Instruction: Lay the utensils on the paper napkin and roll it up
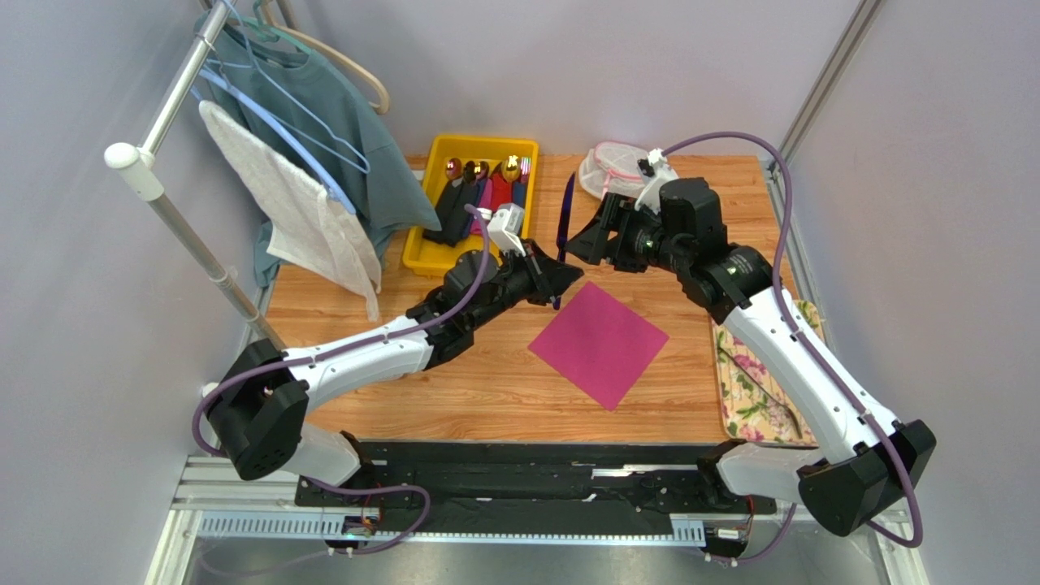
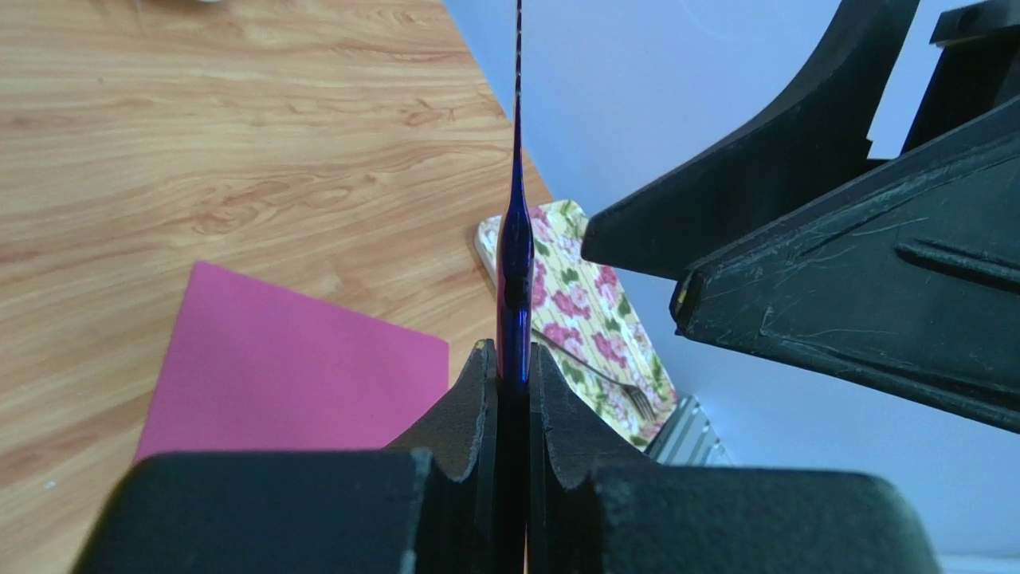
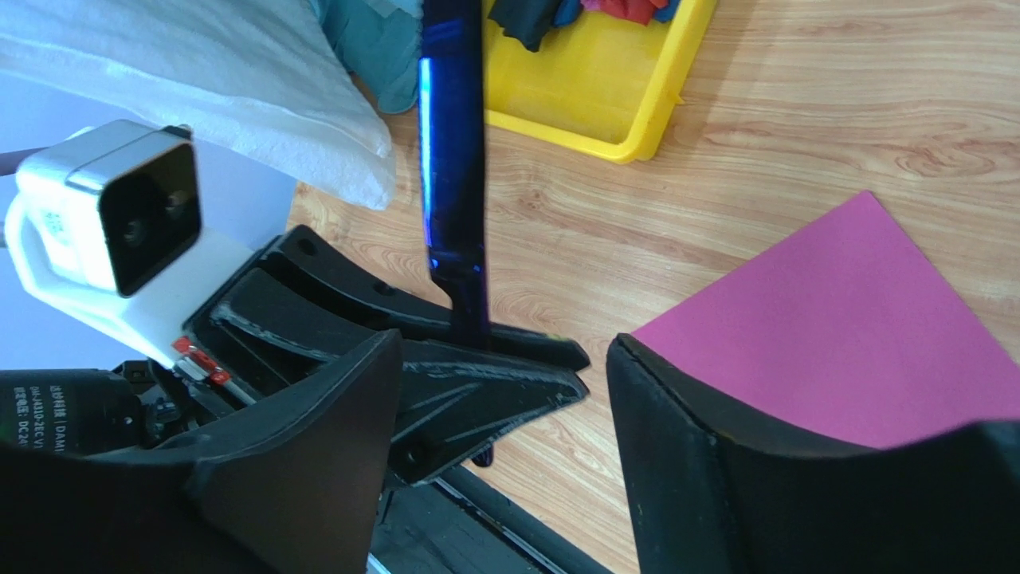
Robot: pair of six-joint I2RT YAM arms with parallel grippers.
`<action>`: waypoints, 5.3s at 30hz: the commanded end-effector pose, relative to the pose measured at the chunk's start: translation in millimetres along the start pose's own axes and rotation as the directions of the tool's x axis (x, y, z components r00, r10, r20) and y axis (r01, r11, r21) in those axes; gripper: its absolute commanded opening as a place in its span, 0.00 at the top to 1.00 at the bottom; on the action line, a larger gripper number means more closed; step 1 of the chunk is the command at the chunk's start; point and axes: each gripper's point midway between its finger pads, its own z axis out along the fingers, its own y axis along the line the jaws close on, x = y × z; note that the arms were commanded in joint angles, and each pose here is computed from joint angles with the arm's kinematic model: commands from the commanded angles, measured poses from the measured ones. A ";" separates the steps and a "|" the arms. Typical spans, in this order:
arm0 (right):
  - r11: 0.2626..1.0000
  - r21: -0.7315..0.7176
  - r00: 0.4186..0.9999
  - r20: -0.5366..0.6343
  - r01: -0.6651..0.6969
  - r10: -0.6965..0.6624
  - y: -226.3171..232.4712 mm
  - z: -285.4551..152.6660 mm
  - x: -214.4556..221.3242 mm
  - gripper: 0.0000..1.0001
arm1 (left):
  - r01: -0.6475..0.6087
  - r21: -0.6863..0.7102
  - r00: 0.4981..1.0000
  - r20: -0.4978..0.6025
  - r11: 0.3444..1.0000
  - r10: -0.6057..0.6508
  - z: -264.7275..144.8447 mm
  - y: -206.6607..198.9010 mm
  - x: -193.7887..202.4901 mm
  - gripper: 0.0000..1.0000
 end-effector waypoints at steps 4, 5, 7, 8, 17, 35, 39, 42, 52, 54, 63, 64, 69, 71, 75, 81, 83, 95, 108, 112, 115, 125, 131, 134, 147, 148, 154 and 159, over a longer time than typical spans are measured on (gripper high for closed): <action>0.998 -0.042 0.995 0.080 0.054 -0.051 19.7 0.9 -20.1 0.40 | 0.046 0.101 0.998 0.035 0.994 -0.050 -4.9 -30.6 -10.4 1.00; 0.998 -0.039 0.996 0.078 0.043 -0.039 19.7 2.4 -19.2 0.40 | 0.042 0.104 0.999 0.030 0.994 -0.045 -5.8 -31.4 -7.2 1.00; 0.999 -0.038 0.997 0.072 0.032 -0.029 19.8 4.9 -17.9 0.45 | 0.035 0.112 0.999 0.024 0.993 -0.038 -7.4 -33.8 -4.8 1.00; 0.999 -0.040 0.997 0.072 0.030 -0.027 20.9 4.9 -18.2 0.46 | 0.034 0.115 0.999 0.020 0.993 -0.036 -8.0 -34.6 -3.3 1.00; 0.999 -0.043 0.998 0.058 0.027 -0.024 28.2 12.3 -14.8 0.52 | 0.028 0.114 0.999 0.020 0.993 -0.031 -11.1 -36.0 -1.2 1.00; 1.000 0.010 0.999 0.034 -0.015 0.014 15.7 24.4 -4.2 0.86 | 0.033 0.104 0.999 0.001 0.994 -0.034 -8.4 -33.2 4.3 1.00; 1.000 0.028 1.000 0.026 -0.012 0.011 11.8 26.4 -3.1 1.00 | 0.030 0.091 1.000 -0.013 0.995 -0.028 -7.3 -31.1 7.4 0.85; 0.999 0.047 0.999 0.034 -0.014 0.012 7.8 24.7 -7.2 1.00 | 0.010 0.068 1.000 0.005 0.998 -0.010 -8.7 -25.5 4.3 0.68; 0.982 0.187 1.000 0.010 -0.018 0.017 -56.2 5.4 -6.0 1.00 | -0.137 -0.033 0.984 -0.120 0.990 0.132 -40.7 19.3 16.0 0.51; 0.981 0.196 1.000 -0.028 0.002 0.003 -65.1 -0.5 7.0 1.00 | -0.147 -0.040 0.977 -0.160 0.988 0.139 -44.8 30.6 20.4 0.51; 0.963 0.258 0.971 -0.240 0.076 -0.012 -116.6 25.7 97.6 1.00 | -0.167 -0.131 0.948 -0.295 0.977 0.123 -50.2 63.0 24.2 0.55; 0.961 0.264 0.964 -0.266 0.087 -0.015 -122.6 36.5 103.3 1.00 | -0.165 -0.129 0.939 -0.324 0.978 0.116 -47.9 65.4 26.4 0.54; 0.951 0.260 0.924 -0.377 0.166 -0.058 -130.7 61.1 109.9 1.00 | -0.106 -0.121 0.843 -0.538 0.987 0.025 -57.3 70.5 34.7 0.43; 0.945 0.273 0.899 -0.435 0.178 -0.043 -137.7 70.4 117.9 1.00 | -0.047 -0.142 0.819 -0.572 0.989 -0.043 -61.4 81.3 30.8 0.42; 0.940 0.288 0.854 -0.520 0.180 -0.005 -147.7 75.9 137.5 1.00 | -0.030 -0.143 0.829 -0.557 0.989 -0.056 -70.3 87.4 9.7 0.38; 0.937 0.301 0.834 -0.552 0.176 0.021 -153.9 92.3 145.6 1.00 | -0.063 -0.114 0.834 -0.551 0.991 -0.011 -78.8 77.2 -1.5 0.32; 0.935 0.305 0.828 -0.560 0.180 0.024 -158.0 99.7 146.6 1.00 | -0.076 -0.108 0.836 -0.548 0.991 0.004 -80.1 76.5 -3.7 0.32; 0.908 0.394 0.824 -0.555 0.141 0.112 -196.5 141.6 146.5 1.00 | -0.174 -0.094 0.835 -0.541 0.980 0.096 -90.6 73.5 -21.0 0.31; 0.918 0.380 0.874 -0.477 0.111 0.092 -200.4 168.6 88.8 1.00 | -0.194 -0.101 0.834 -0.541 0.976 0.110 -90.1 81.8 -29.4 0.31; 0.929 0.352 0.889 -0.453 0.112 0.065 -179.2 159.8 64.0 1.00 | -0.199 -0.093 0.837 -0.534 0.976 0.120 -87.8 79.1 -34.3 0.31; 0.920 0.365 0.882 -0.469 0.141 0.051 -179.9 150.4 60.6 1.00 | -0.194 -0.095 0.840 -0.529 0.977 0.115 -85.9 78.0 -36.2 0.31; 0.897 0.409 0.837 -0.539 0.166 0.091 -196.3 134.9 77.1 1.00 | -0.170 -0.122 0.848 -0.524 0.978 0.082 -83.3 80.2 -36.2 0.31; 0.886 0.437 0.838 -0.534 0.157 0.114 -209.1 142.2 77.9 1.00 | -0.174 -0.133 0.848 -0.524 0.976 0.080 -83.0 83.9 -34.7 0.31; 0.883 0.445 0.837 -0.532 0.151 0.125 -213.4 146.7 79.0 1.00 | -0.175 -0.136 0.847 -0.527 0.975 0.078 -83.1 85.6 -33.6 0.30; 0.879 0.456 0.838 -0.527 0.140 0.140 -217.1 157.2 77.6 1.00 | -0.174 -0.160 0.848 -0.526 0.972 0.065 -83.5 91.2 -31.7 0.30; 0.879 0.457 0.838 -0.528 0.140 0.140 -217.1 156.9 77.8 1.00 | -0.171 -0.163 0.847 -0.529 0.972 0.061 -84.0 92.2 -30.1 0.30; 0.875 0.469 0.837 -0.522 0.124 0.161 -217.3 159.9 79.2 1.00 | -0.164 -0.164 0.845 -0.533 0.973 0.052 -83.8 93.1 -28.5 0.30; 0.866 0.485 0.835 -0.523 0.125 0.173 -222.3 160.8 81.5 1.00 | -0.161 -0.168 0.845 -0.533 0.972 0.048 -83.6 94.7 -28.6 0.29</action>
